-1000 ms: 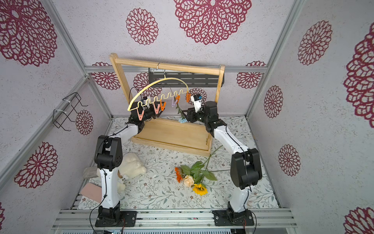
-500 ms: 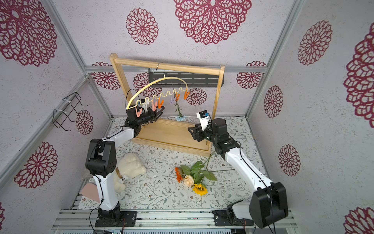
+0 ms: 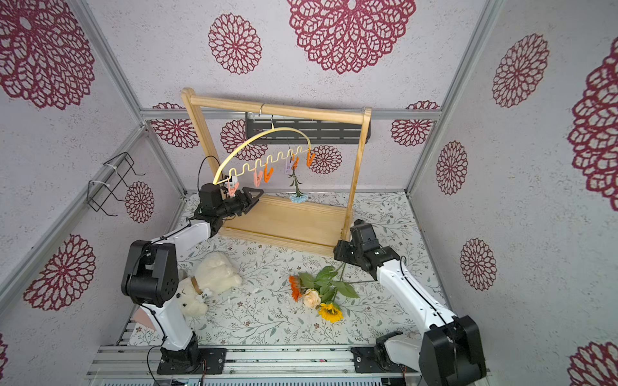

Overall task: Dry the flowers on a clothes hanger
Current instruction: Pick up the flower at the center of the board.

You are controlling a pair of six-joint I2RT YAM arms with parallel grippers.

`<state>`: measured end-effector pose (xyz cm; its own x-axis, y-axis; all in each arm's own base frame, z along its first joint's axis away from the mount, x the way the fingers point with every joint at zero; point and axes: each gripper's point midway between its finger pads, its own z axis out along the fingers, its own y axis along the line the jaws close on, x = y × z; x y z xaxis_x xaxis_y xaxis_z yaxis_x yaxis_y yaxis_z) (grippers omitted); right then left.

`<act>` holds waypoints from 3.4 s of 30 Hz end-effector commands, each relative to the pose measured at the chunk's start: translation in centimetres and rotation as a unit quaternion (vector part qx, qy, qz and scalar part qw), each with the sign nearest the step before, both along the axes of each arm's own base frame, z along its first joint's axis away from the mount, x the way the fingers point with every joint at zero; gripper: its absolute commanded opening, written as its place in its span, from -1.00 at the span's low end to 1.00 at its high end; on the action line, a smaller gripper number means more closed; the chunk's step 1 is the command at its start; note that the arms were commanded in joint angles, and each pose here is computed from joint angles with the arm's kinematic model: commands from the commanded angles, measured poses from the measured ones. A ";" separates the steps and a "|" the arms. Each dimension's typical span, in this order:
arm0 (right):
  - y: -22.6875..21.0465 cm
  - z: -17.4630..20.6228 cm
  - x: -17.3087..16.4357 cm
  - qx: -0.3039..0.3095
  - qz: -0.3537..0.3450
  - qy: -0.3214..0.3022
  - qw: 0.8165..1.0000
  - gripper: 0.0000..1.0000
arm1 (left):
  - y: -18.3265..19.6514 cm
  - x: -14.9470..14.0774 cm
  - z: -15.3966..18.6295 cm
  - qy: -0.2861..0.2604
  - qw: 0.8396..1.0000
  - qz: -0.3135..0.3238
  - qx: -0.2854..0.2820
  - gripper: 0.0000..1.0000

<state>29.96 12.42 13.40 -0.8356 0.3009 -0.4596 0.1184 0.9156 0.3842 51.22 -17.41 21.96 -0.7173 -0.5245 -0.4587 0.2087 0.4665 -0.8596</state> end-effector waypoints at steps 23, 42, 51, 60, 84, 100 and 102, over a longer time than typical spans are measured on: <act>2.1 -8.2 1.7 0.085 -0.095 0.107 0.986 -0.26 | 2.1 -3.7 -1.5 0.008 0.994 0.006 0.109 0.40; 2.1 -7.5 1.0 0.106 -0.133 0.101 0.980 -0.95 | 2.0 -4.3 -0.9 0.007 0.995 0.006 0.102 0.40; 1.4 -3.5 0.7 0.130 -0.157 0.032 0.978 -0.98 | 2.9 -6.0 -1.0 0.015 0.994 0.027 0.102 0.40; 2.2 5.2 2.0 0.160 -0.079 -0.168 0.970 -1.00 | 5.0 -9.5 -0.6 0.005 0.993 0.042 0.114 0.42; 11.3 18.7 -6.0 0.030 0.363 -0.571 0.736 -1.00 | 4.5 -18.7 8.0 -0.241 0.964 -0.010 0.113 0.52; 16.8 17.6 -7.3 0.071 0.479 -0.520 0.704 -1.00 | -8.2 -23.5 10.1 -0.361 0.896 -0.214 0.147 0.73; 17.4 17.6 -7.6 0.089 0.480 -0.514 0.705 -1.00 | -9.4 -23.7 10.4 -0.368 0.890 -0.231 0.141 0.70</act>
<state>23.32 28.90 29.02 0.0275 -0.0982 -0.9948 -0.9301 0.3621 -0.0614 27.80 -25.56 31.81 -0.3244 -0.0676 -0.9435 0.8592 0.3961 -0.3239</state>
